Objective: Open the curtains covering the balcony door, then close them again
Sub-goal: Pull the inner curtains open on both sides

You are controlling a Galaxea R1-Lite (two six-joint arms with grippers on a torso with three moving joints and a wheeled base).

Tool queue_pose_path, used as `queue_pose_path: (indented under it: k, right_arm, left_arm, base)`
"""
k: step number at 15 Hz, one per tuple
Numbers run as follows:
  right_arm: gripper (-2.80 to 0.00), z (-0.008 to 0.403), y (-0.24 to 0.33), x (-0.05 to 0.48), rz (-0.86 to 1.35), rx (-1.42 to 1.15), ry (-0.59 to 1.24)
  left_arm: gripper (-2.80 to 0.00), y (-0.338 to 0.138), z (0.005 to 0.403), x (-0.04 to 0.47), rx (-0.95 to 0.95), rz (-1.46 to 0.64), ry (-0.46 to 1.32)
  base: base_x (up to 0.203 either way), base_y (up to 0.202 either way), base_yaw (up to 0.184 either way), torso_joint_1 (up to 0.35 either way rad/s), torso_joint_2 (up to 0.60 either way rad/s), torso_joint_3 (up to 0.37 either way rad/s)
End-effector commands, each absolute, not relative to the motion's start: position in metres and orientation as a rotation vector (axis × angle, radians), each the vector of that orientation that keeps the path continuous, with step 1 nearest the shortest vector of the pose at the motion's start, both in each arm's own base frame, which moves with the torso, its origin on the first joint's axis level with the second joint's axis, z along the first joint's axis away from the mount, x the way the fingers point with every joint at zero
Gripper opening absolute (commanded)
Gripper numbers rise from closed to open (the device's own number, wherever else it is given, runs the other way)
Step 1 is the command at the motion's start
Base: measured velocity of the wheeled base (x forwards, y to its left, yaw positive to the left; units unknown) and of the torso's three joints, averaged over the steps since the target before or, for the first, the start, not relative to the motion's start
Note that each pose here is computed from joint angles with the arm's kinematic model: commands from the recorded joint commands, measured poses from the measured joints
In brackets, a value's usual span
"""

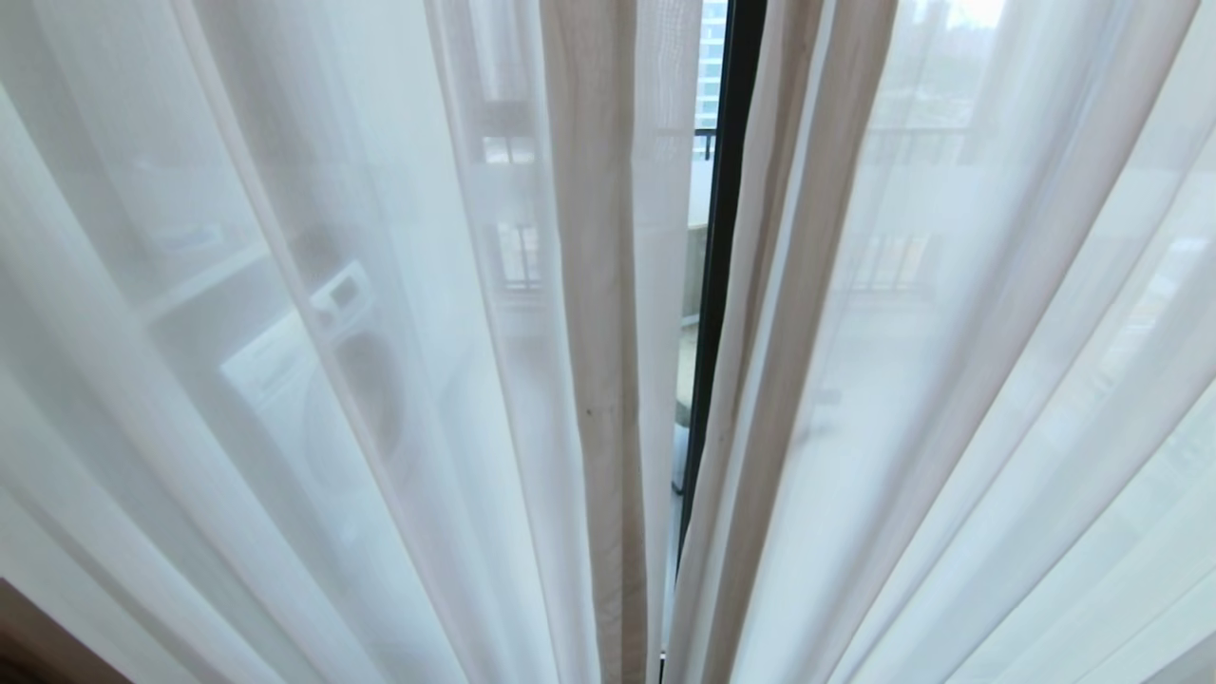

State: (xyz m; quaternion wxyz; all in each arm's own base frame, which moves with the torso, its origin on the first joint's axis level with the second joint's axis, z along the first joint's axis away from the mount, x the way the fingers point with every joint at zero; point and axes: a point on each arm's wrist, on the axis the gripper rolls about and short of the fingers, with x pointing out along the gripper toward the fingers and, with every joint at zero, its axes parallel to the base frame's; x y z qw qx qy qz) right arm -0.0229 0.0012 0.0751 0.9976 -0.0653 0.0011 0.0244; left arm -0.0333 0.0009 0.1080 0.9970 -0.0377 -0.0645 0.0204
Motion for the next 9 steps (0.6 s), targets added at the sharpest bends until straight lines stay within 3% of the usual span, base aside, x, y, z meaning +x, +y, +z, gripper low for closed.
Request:
queue_pose_path:
  k: [1,4,9]
  right_arm:
    - [-2.8,0.075,0.001,-0.023,0.049,-0.132,0.001]
    - [-2.8,0.075,0.001,-0.023,0.049,-0.132,0.002]
    - [-2.8,0.075,0.001,-0.023,0.049,-0.132,0.003]
  left_arm:
    - [-2.8,0.001,0.134,-0.046,-0.077,0.033,-0.22]
    - [-2.8,0.0,0.162,-0.065,-0.077,0.015,-0.278]
    - [-2.8,-0.003,0.208,-0.044,-0.062,-0.2,-0.183]
  base:
    - [0.0,0.0,0.0,0.0,0.0,0.0]
    - [0.0,0.0,0.0,0.0,0.0,0.0]
    - [0.0,0.0,0.0,0.0,0.0,0.0]
